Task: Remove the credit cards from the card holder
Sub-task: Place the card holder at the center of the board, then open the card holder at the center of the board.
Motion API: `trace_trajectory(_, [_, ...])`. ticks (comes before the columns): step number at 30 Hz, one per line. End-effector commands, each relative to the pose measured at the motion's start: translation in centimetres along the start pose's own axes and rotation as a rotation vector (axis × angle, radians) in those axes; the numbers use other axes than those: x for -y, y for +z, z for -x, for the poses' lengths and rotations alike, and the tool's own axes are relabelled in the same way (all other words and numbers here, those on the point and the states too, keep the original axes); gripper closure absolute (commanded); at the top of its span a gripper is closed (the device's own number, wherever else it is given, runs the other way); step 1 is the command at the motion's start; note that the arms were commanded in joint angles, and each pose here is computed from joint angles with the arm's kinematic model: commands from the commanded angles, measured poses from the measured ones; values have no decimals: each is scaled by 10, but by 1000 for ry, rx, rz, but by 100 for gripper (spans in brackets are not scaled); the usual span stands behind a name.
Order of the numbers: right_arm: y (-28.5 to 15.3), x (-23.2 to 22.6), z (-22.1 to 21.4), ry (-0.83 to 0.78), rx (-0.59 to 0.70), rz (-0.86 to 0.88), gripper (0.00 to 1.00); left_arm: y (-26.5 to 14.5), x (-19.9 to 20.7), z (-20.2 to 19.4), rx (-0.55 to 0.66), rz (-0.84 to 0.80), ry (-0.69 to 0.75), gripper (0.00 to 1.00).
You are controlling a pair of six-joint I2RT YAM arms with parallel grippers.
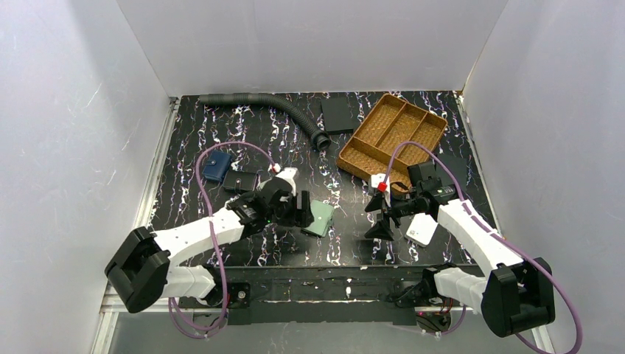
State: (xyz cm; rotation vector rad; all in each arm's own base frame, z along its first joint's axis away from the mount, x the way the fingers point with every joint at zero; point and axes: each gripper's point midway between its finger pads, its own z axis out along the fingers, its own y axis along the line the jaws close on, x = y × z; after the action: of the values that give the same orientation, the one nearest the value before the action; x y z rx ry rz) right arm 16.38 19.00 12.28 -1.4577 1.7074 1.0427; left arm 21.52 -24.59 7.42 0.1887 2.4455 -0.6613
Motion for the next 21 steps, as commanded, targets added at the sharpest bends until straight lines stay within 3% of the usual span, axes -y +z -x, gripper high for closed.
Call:
trace_trajectory(1, [-2,2,6,-16,37,-8,6,-17,2,-15,-52,115,244,20])
trace_trajectory(3, [-3,3,5,-13,38,-15,6,-17,4,-18,-40,194,312,8])
trace_trajectory(7, [-6,6,4,-7,39,-30,6,-13,1,-16,-35,365,371,2])
trace_trajectory(12, [-8,8,3,2,41,-39,5,-1,10,-11,-29,496,430,6])
trace_trajectory(21, [-11,11,3,4,42,-53,5,22,23,-15,-55,500,484,15])
